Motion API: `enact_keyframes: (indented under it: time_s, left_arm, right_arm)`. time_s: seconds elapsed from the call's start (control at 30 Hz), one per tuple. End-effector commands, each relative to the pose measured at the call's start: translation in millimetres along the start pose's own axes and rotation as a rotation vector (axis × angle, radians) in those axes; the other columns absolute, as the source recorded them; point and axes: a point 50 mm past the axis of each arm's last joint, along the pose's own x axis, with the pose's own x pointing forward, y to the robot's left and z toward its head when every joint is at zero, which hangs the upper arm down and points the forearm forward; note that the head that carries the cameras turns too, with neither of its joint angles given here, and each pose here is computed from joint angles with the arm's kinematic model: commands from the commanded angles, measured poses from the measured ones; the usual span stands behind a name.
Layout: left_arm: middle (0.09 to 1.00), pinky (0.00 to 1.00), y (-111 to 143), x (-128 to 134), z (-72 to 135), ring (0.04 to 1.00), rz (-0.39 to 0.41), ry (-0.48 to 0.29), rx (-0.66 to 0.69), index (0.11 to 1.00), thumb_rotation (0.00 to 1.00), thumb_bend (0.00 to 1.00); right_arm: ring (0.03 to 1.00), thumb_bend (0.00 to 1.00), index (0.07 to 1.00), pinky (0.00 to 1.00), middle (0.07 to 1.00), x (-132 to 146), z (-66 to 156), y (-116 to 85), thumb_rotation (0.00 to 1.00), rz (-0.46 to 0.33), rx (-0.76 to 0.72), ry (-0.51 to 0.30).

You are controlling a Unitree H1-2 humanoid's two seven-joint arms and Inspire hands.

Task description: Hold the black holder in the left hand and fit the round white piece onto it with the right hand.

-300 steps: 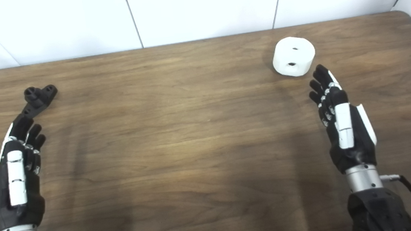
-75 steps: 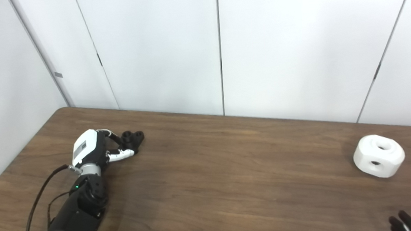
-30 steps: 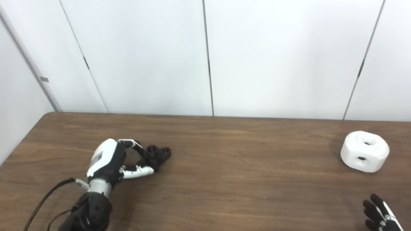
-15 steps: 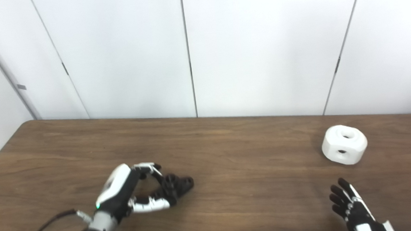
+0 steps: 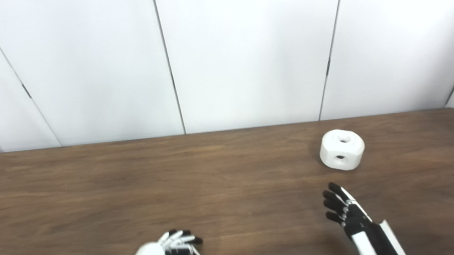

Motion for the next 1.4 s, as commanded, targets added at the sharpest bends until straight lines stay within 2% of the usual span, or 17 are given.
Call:
enact_keyframes:
  time_s: [0.0,0.23,0.47,0.73,0.9,1.03,1.1,1.23,1.37]
  left_arm:
    - [0.834,1.0,-5.6,-5.3,-1.6,0.931,-0.039,-0.019,0.051,0.488,0.05,0.51]
    - [0.845,1.0,-13.5,-16.3,3.8,0.954,-0.079,-0.017,0.064,0.487,0.05,0.52]
    - [0.838,1.0,-14.0,-19.2,0.3,0.952,-0.089,-0.005,0.079,0.488,0.05,0.52]
    - [0.836,1.0,-9.9,-16.6,-4.1,0.945,-0.088,0.005,0.103,0.487,0.05,0.52]
    - [0.832,1.0,-8.5,-15.4,-5.7,0.938,-0.089,0.001,0.115,0.488,0.05,0.52]
    - [0.828,1.0,-9.3,-15.7,-7.6,0.932,-0.094,0.009,0.117,0.487,0.05,0.52]
    - [0.827,1.0,-10.0,-16.2,-8.4,0.929,-0.096,0.014,0.114,0.487,0.05,0.52]
    - [0.821,1.0,-11.1,-17.5,-10.7,0.926,-0.104,0.006,0.128,0.487,0.05,0.52]
    - [0.814,0.99,-11.0,-18.6,-14.4,0.92,-0.109,-0.005,0.142,0.487,0.05,0.52]
  right_arm:
    - [0.895,0.69,0.927,0.86,0.902,2.5,16.2,0.6,0.99,-0.014,-0.011,-0.068]
    - [0.907,0.69,0.928,0.88,0.909,1.8,28.1,3.3,1.0,-0.016,-0.007,-0.072]
    - [0.904,0.7,0.932,0.9,0.908,1.6,40.8,4.4,1.0,-0.038,-0.011,-0.058]
    - [0.92,0.67,0.941,0.91,0.918,7.9,54.2,-10.9,0.99,-0.076,-0.08,-0.065]
    - [0.953,0.65,0.945,0.95,0.933,17.6,65.3,-22.3,0.9,-0.101,-0.124,-0.094]
    - [0.963,0.6,0.955,0.91,0.946,27.1,75.8,-33.3,0.81,-0.126,-0.216,-0.112]
    - [0.959,0.61,0.949,0.93,0.942,33.5,80.2,-40.2,0.77,-0.149,-0.278,-0.123]
    - [0.951,0.66,0.934,0.92,0.947,50.5,88.1,-57.5,0.64,-0.177,-0.37,-0.124]
    - [0.964,0.69,0.93,0.93,0.967,76.0,94.0,-68.8,0.49,-0.169,-0.438,-0.112]
